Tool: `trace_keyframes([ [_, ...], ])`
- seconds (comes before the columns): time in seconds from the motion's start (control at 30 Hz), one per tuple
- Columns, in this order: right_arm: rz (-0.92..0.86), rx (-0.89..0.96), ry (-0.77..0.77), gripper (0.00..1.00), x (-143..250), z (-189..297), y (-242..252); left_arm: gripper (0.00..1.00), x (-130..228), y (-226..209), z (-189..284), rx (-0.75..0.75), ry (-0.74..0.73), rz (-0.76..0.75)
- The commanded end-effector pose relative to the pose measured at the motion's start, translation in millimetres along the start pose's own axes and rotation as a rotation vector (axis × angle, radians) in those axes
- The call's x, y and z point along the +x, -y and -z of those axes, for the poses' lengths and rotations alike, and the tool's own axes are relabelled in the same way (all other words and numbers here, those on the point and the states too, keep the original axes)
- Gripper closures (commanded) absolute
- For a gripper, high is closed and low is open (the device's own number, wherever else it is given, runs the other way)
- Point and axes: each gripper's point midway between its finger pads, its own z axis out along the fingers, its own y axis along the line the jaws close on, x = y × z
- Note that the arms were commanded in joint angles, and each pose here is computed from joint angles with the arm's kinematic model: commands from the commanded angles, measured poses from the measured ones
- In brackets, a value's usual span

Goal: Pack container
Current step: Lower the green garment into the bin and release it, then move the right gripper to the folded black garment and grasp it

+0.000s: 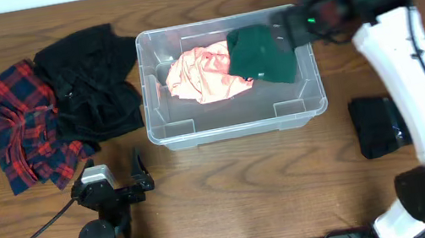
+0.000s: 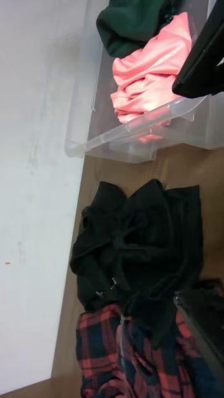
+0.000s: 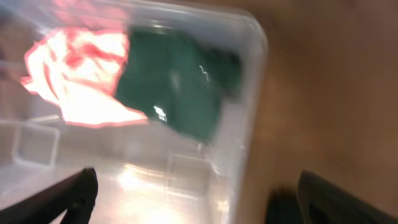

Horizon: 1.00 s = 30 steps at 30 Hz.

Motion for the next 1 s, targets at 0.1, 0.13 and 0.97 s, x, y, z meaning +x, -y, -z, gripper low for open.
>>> trace_keyframes([
  [0.1, -0.430, 0.115, -0.121, 0.01, 44.6, 28.0, 74.2, 0.02, 16.3, -4.0, -1.1, -0.013, -0.051, -0.009],
  [0.13, -0.494, 0.138, -0.135, 0.01, 51.8, 32.6, 85.9, 0.02, 16.3, -3.9, -1.1, -0.013, -0.051, -0.009],
  [0.97, -1.075, 0.243, -0.105, 0.01, 215.8, 23.7, 188.5, 0.02, 16.3, -3.9, -1.1, -0.013, -0.051, -0.009],
])
